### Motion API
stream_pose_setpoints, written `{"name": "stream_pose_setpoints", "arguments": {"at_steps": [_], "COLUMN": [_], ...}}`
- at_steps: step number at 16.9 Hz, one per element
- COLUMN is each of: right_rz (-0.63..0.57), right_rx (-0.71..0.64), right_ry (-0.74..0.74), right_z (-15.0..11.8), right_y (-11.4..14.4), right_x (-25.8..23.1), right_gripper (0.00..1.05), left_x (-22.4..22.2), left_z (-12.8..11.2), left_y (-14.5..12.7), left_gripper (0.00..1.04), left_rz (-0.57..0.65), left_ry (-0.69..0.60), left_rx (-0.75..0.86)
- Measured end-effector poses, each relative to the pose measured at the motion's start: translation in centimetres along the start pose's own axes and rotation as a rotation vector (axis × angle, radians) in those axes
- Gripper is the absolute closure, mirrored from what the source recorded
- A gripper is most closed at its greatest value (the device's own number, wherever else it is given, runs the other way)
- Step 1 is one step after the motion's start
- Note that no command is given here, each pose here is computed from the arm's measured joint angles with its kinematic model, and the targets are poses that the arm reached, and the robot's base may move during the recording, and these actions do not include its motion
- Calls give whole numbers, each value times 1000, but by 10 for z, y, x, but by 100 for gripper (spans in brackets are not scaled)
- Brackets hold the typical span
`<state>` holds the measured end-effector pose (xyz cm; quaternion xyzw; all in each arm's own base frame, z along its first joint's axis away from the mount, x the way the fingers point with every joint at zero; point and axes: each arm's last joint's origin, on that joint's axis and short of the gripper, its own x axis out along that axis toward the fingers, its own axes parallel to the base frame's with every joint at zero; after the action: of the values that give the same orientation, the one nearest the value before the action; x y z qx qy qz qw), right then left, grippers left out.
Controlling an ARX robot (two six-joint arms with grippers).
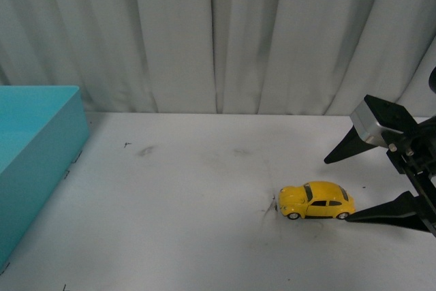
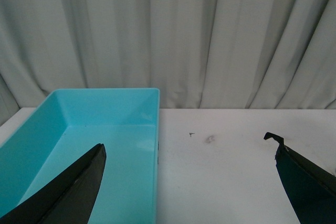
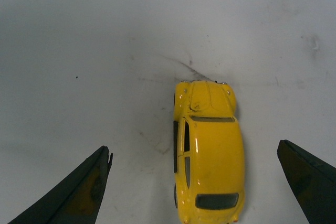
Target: Wind up and store yellow beetle toy
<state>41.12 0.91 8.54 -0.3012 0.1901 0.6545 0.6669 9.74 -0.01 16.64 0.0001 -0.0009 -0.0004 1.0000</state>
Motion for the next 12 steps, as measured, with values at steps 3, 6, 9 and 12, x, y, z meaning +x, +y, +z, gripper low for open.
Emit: {"name": "stream_pose_setpoints", "arguments": {"at_steps": [3, 6, 9, 12], "right_rz": [3, 12, 20, 6], "right_rx": [-44, -89, -52, 4], "right_ry": [5, 52, 89, 94], "right_z": [0, -2, -13, -5], "right_y": [-3, -7, -15, -20], "right_x": [7, 17, 29, 43], "right_gripper": [7, 7, 7, 7], "left_x": [0, 0, 0, 0], "left_z": [0, 0, 0, 0], "left_y": [0, 0, 0, 0], "left_gripper": [7, 7, 7, 7], "left_rz": [0, 0, 0, 0], "left_ry": [0, 0, 0, 0], "left_rx": [0, 0, 0, 0]}}
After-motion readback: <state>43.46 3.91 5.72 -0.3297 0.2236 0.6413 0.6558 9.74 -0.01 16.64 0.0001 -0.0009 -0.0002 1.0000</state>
